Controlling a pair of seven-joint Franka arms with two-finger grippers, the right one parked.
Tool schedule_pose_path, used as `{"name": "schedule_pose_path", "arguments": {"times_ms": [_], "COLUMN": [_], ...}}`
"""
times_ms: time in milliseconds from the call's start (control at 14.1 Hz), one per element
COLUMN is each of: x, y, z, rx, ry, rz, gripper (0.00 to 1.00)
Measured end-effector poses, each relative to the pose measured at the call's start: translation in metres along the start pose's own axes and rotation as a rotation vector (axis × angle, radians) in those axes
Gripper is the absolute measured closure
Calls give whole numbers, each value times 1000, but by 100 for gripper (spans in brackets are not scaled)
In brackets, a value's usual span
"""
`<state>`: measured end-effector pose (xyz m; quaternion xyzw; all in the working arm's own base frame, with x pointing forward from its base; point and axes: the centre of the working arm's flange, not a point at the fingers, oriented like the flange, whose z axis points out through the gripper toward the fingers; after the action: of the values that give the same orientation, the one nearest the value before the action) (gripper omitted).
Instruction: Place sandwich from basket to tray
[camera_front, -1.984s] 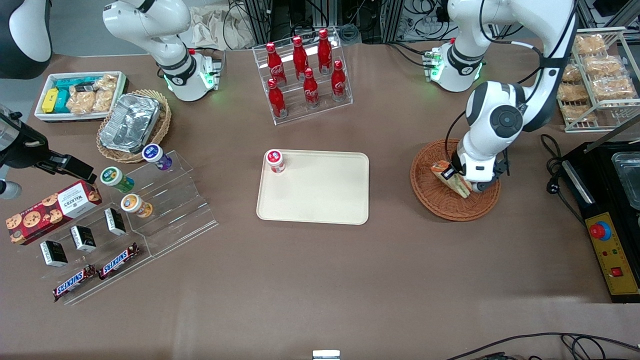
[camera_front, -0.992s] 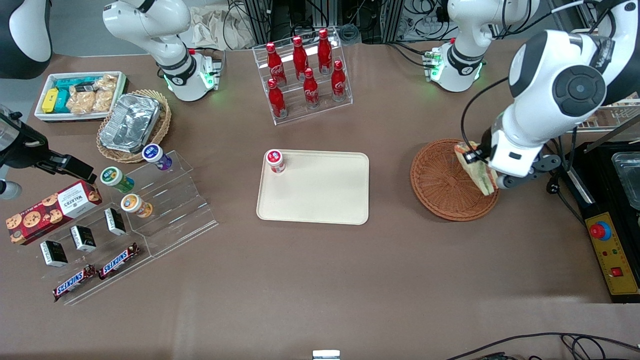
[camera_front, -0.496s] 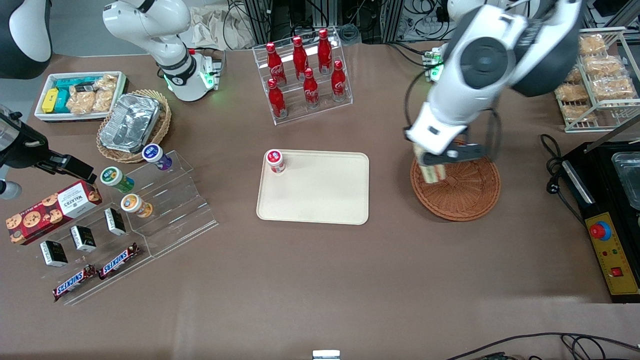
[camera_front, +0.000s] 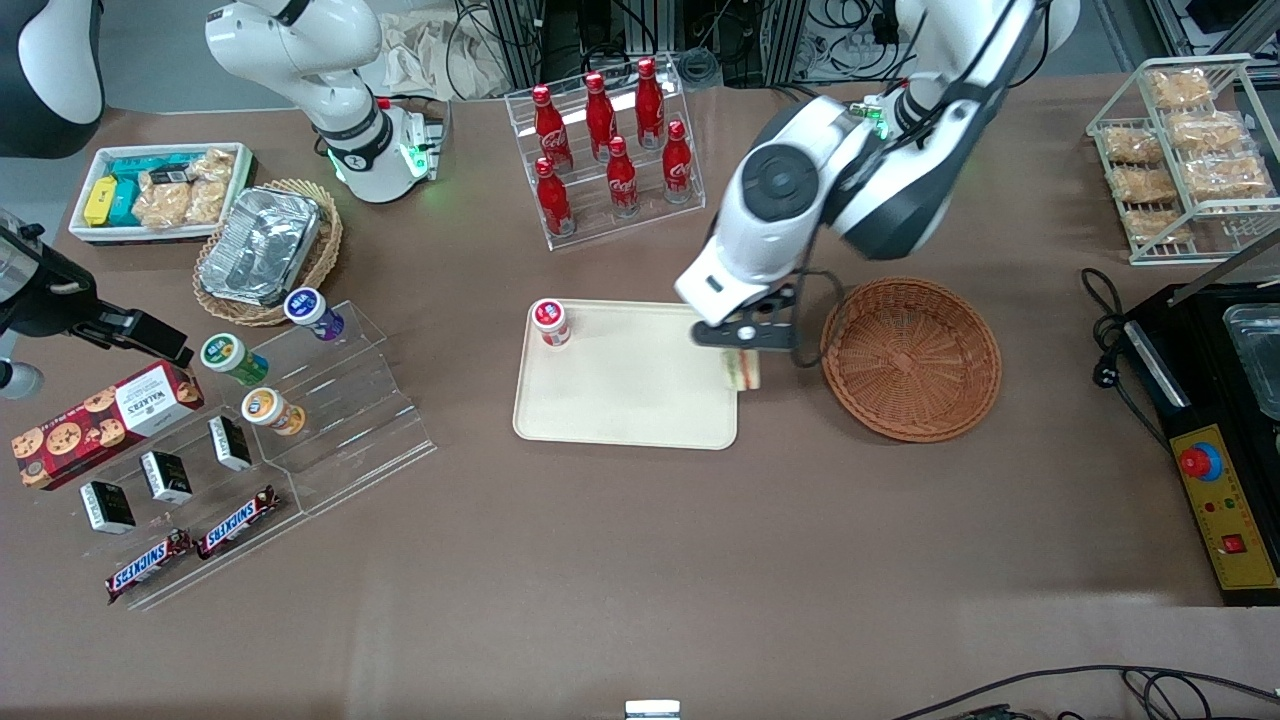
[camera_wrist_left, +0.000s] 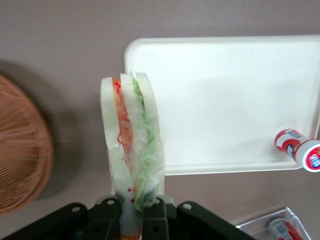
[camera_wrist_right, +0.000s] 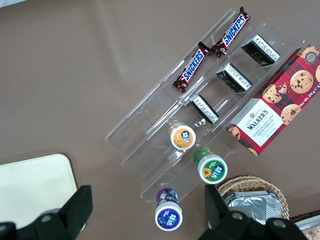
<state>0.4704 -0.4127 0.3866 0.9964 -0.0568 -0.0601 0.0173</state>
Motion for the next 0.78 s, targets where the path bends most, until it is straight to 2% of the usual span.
{"name": "schedule_pose_path", "arguments": {"times_ms": [354, 567, 780], "x": [-17, -10, -8], "y": [13, 8, 7], "z": [89, 117, 123], "rx": [45, 59, 57], "ry": [52, 53, 48], "rz": [106, 121, 102], "gripper": [84, 85, 61]}}
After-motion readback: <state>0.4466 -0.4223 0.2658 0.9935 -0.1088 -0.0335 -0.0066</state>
